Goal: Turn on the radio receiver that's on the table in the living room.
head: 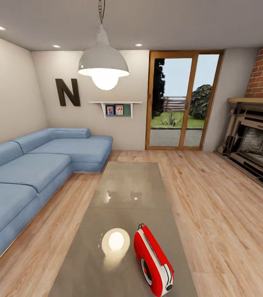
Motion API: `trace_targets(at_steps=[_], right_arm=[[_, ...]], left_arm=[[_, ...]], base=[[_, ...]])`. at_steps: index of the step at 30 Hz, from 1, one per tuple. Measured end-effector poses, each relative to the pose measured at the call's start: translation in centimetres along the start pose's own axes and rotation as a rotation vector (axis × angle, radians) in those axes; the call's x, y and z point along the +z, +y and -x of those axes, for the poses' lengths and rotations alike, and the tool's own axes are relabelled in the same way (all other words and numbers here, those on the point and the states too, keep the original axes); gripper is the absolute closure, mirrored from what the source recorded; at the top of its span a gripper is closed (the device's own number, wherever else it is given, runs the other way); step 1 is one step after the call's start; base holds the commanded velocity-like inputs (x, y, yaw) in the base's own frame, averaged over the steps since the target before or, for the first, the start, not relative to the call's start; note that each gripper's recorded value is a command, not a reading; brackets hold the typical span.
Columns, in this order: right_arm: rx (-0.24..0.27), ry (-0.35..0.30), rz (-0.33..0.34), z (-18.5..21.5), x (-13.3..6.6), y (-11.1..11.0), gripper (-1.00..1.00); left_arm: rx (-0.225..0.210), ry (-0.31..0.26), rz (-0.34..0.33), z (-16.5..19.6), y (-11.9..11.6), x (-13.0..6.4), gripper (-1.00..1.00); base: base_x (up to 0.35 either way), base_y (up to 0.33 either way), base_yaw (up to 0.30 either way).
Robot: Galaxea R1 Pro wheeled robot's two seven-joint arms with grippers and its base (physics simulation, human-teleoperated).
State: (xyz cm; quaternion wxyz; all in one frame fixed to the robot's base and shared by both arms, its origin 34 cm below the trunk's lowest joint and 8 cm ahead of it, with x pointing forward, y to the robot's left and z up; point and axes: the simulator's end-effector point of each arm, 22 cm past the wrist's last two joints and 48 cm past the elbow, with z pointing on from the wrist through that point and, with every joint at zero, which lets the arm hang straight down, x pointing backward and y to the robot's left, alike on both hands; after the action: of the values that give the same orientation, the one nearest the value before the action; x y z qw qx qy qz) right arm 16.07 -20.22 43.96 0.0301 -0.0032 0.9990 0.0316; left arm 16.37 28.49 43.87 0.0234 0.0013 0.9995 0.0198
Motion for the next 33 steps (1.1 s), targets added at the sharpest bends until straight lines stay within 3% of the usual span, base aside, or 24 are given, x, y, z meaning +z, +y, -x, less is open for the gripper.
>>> trace_targets(at_steps=[13,21,25,33], right_arm=[[0.0,-0.004,0.0,0.1,0.0,0.0,-1.0],[-0.002,-0.008,-0.004,0.2,0.0,-0.2,-1.0],[-0.002,-0.03,-0.005,1.4,0.0,-0.3,-1.0],[0.0,-0.064,-0.004,3.1,0.0,-0.3,-1.0]], left_arm=[[0.001,-0.1,0.006,5.1,0.3,-0.3,-1.0],[0.003,-0.079,0.016,8.2,1.0,-0.9,-1.0],[0.004,-0.103,0.031,11.7,2.1,-1.9,-1.0],[0.007,-0.175,0.043,21.8,2.8,-7.6,-1.0]], base=[[0.0,0.0,0.0],[0.0,0.0,0.0],[0.0,0.0,0.0],[0.0,0.0,0.0]])
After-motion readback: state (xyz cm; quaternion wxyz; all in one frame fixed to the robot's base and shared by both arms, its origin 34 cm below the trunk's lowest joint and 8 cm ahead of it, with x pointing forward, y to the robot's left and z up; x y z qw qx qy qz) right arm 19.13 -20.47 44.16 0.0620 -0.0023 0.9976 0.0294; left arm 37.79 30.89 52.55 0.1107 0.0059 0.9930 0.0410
